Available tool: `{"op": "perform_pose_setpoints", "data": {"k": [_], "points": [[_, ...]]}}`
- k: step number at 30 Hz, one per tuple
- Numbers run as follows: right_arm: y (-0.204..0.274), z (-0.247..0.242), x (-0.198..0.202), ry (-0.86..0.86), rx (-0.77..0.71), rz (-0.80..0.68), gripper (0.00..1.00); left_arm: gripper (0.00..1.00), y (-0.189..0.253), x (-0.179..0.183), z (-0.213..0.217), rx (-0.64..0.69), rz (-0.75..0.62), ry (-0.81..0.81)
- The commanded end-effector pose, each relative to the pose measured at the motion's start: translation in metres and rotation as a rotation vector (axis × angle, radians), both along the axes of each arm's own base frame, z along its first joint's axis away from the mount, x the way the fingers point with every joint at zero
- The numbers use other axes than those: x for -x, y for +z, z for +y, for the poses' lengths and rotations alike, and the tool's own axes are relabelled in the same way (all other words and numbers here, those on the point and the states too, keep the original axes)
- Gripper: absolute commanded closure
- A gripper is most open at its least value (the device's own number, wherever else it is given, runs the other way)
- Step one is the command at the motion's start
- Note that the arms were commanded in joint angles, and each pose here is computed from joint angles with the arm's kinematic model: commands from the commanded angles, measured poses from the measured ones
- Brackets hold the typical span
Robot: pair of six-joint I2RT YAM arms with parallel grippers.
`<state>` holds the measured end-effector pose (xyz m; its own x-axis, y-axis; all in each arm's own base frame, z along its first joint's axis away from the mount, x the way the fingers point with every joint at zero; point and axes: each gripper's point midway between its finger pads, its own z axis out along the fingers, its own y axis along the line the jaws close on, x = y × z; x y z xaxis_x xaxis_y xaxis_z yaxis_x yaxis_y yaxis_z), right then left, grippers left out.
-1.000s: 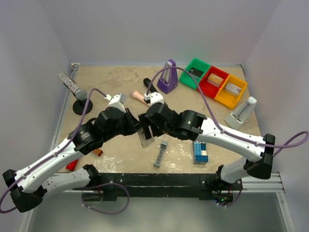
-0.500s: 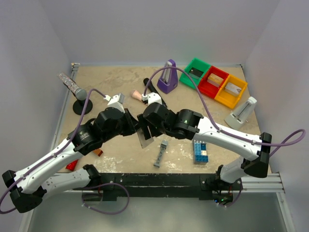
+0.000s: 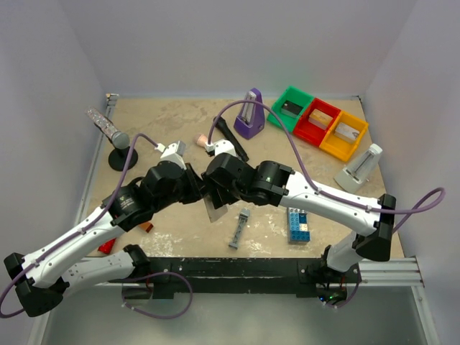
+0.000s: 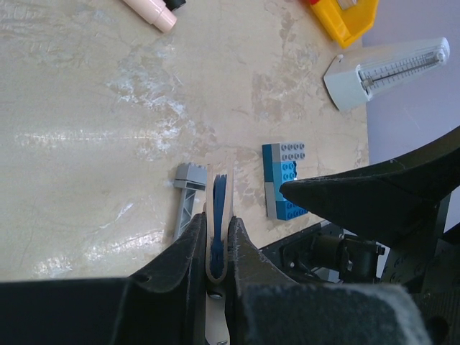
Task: Take the credit cards out of the card holder
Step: Open the card holder.
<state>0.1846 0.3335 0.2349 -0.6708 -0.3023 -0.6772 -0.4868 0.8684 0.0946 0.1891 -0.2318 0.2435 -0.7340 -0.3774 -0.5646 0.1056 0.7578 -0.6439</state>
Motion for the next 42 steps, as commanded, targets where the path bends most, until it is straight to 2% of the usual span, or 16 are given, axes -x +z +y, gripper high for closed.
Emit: {"op": "perform_pose_setpoints", "data": {"k": [1,17,26,42], "points": [[-0.003,0.001,-0.008,-0.031,0.037,-0.019,0.32,1.00,0.060,0.006,-0.025,0.237,-0.079,-0.067],[-0.013,-0.002,-0.011,-0.038,0.093,-0.016,0.44,1.00,0.058,0.007,-0.024,0.236,-0.079,-0.066],[-0.013,-0.005,-0.012,-0.042,0.101,-0.022,0.63,1.00,0.057,0.008,-0.022,0.236,-0.080,-0.063],[-0.014,-0.006,-0.011,-0.040,0.109,-0.021,0.89,1.00,0.056,0.009,-0.020,0.237,-0.082,-0.058]]}}
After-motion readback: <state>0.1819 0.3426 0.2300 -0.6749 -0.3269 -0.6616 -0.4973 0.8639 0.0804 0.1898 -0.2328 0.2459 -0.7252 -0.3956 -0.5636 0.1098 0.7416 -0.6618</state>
